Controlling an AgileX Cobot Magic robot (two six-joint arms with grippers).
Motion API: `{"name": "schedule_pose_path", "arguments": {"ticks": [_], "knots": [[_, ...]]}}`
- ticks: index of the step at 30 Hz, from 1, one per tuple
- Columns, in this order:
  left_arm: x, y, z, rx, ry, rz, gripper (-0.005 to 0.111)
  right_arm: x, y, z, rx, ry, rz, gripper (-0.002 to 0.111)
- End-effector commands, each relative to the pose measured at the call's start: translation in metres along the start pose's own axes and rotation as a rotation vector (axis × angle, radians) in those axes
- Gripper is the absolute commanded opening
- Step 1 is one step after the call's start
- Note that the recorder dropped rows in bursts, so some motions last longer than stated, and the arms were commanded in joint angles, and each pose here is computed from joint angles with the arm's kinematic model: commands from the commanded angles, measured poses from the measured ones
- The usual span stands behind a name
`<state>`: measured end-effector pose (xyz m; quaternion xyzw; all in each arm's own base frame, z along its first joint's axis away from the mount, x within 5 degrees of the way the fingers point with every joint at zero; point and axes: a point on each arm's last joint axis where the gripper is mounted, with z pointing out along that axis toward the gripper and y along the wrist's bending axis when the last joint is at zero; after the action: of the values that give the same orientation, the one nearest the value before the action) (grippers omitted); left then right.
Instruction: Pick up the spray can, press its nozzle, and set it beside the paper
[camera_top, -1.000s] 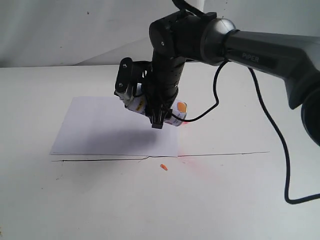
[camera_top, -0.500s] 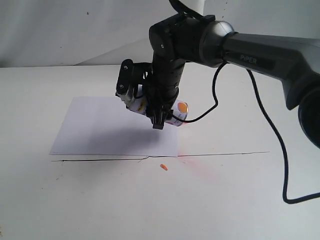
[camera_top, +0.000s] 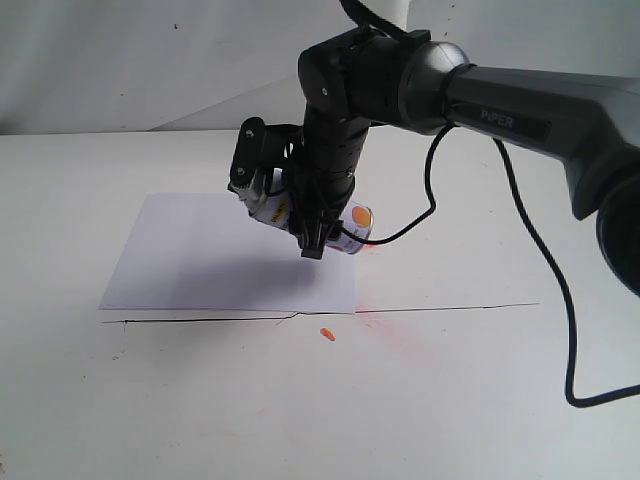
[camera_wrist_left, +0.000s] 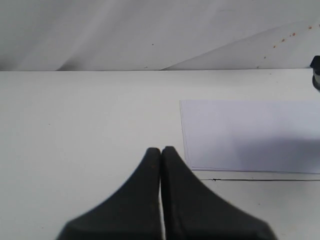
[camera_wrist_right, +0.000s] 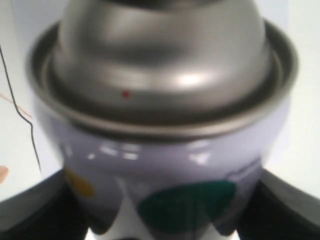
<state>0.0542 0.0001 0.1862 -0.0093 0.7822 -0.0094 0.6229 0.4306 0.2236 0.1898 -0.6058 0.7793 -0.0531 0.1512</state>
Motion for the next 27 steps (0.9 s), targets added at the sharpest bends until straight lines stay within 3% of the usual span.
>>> {"name": "schedule_pose_path", "arguments": {"ticks": [1,13,15,16,18,23,27], "knots": [[-0.008,-0.002,0.0,0.021,-0.1,-0.035,0.001,-0.005,-0.005,-0.011,0.031,-0.044,0.013,0.0],[-0.047,-0.002,-0.014,0.034,-0.562,-0.032,0.001,-0.004,-0.005,-0.011,0.029,-0.039,0.012,0.0],[-0.051,-0.001,-0.016,0.059,-0.612,-0.126,0.001,-0.004,-0.005,-0.011,0.029,-0.039,0.012,0.0],[-0.051,0.0,-0.016,0.081,-0.608,-0.238,0.001,-0.004,-0.005,-0.011,0.029,-0.039,0.012,0.0],[-0.052,0.001,-0.016,0.095,-0.555,-0.354,0.001,-0.004,-0.005,-0.011,0.029,-0.039,0.012,0.0],[-0.083,-0.003,-0.022,0.104,-0.434,-0.361,0.001,-0.003,-0.005,-0.011,0.031,-0.039,0.013,0.0],[-0.125,-0.006,-0.011,0.095,-0.288,-0.369,0.001,-0.004,-0.005,-0.011,0.027,-0.047,0.019,0.0]]}}
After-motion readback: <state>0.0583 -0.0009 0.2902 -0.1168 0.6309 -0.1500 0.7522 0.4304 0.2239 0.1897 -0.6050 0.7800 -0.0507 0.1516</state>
